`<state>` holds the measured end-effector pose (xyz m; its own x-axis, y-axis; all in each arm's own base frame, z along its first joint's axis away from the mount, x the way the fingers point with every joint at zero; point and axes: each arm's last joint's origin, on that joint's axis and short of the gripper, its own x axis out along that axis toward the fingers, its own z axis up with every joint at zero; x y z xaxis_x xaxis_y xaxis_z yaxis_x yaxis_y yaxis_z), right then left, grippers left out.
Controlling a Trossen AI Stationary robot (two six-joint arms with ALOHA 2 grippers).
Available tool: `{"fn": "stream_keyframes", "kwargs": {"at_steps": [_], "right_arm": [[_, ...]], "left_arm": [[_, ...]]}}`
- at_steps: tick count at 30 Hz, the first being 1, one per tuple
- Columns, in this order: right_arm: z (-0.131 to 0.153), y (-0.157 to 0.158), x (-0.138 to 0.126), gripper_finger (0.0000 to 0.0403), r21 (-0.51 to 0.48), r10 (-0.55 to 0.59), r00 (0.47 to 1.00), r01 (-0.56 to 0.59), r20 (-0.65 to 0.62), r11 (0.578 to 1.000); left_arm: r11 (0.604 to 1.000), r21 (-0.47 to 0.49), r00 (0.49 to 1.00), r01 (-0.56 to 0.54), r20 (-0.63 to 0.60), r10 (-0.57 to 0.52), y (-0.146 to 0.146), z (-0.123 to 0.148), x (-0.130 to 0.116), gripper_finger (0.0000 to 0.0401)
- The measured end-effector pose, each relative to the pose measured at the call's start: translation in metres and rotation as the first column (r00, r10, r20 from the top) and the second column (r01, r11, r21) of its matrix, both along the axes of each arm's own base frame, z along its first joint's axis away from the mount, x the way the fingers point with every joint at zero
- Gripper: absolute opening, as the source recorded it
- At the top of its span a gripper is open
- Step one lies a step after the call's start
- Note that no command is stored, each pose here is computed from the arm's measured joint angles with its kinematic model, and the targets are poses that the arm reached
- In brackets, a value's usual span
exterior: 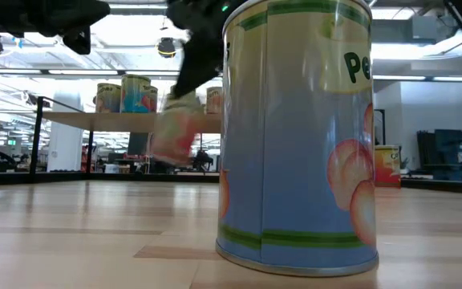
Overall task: Pick and place cans onto a shelf
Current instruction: Put the canned green beans on the shelf aligned with the other canned green beans
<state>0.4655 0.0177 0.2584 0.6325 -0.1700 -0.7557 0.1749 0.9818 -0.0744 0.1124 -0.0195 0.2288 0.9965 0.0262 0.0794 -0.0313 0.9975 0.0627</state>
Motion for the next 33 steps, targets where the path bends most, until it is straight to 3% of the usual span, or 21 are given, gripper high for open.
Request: {"fn": "stream_keyframes", "kwargs": {"at_steps": [7,17,27,33], "right_arm": [[-0.012,0.0,0.001,0.0013,-0.017,0.021,0.999,-0.022,-0.05,1.0],[-0.01,0.0,0.003,0.0013,-0.011,0.028,0.999,-0.028,-0.025,1.0],[-0.029,0.001,0.01,0.0014,0.002,0.03,0.998,-0.03,-0.053,1.0],[-0.027,0.004,0.015,0.0062,-0.001,0.036,0.999,-0.036,-0.001,0.999]], "left_arm": [[1.0,-0.003,1.0,-0.005,-0.004,0.005,0.0,0.0,0.0,0.0],[1.0,-0.003,1.0,-0.005,-0.007,0.005,0.0,-0.001,0.0,0.0],[1.0,-0.004,1.0,-0.005,-0.013,0.005,0.0,-0.001,0.0,0.0],[1.0,0.005,1.0,-0.005,-0.017,0.005,0.0,-0.002,0.0,0.0]]}}
